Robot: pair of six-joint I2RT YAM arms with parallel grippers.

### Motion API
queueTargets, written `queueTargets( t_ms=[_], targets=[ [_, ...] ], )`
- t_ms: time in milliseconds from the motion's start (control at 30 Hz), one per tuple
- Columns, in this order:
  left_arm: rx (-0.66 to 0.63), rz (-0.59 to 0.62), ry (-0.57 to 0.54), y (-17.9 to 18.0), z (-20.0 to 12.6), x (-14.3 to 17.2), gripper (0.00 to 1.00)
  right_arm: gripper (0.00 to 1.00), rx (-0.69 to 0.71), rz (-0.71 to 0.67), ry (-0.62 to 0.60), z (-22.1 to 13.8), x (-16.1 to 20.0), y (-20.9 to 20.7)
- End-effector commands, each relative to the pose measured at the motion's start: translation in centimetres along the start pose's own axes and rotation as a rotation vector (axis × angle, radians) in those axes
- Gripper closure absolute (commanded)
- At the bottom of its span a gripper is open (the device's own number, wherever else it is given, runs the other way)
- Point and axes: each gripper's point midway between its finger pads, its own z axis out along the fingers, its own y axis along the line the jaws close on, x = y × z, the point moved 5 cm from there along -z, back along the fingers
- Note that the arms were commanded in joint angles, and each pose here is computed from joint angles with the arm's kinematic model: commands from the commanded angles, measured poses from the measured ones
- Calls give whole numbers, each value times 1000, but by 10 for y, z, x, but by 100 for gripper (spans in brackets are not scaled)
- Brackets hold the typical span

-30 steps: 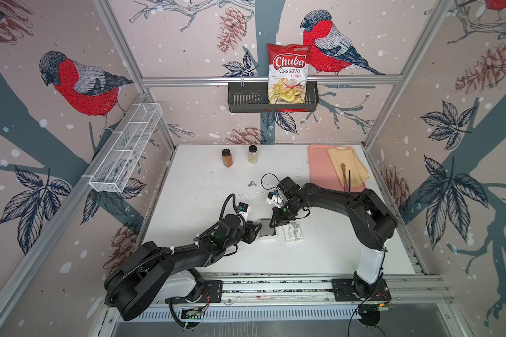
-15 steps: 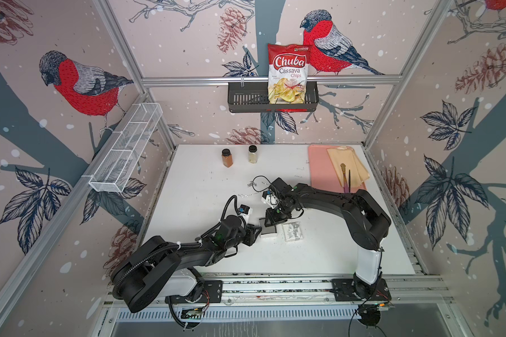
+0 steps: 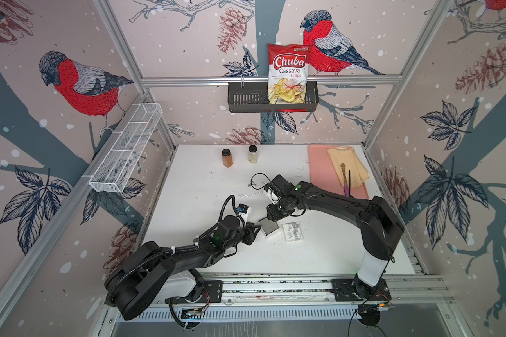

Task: Take the necklace out of the lift-off lid jewelry box
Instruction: Place the inner lining in the jewelry box.

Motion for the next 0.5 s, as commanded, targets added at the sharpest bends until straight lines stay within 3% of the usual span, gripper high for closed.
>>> queueTargets(
  t_ms=[0, 167, 333, 467],
  targets=[
    [-47, 5, -37, 5, -6, -7, 57, 69, -9, -31, -63, -9, -5, 9],
    [-168, -31, -112, 22, -25, -26, 46, 83, -53, -25, -116, 2, -12, 22],
    [-168, -55, -224, 25, -45, -45, 44, 85, -60, -18, -70, 25, -2, 25],
    [-179, -43, -247, 25, -48, -49, 43, 86, -44, -11, -35, 39, 6, 22]
  ],
)
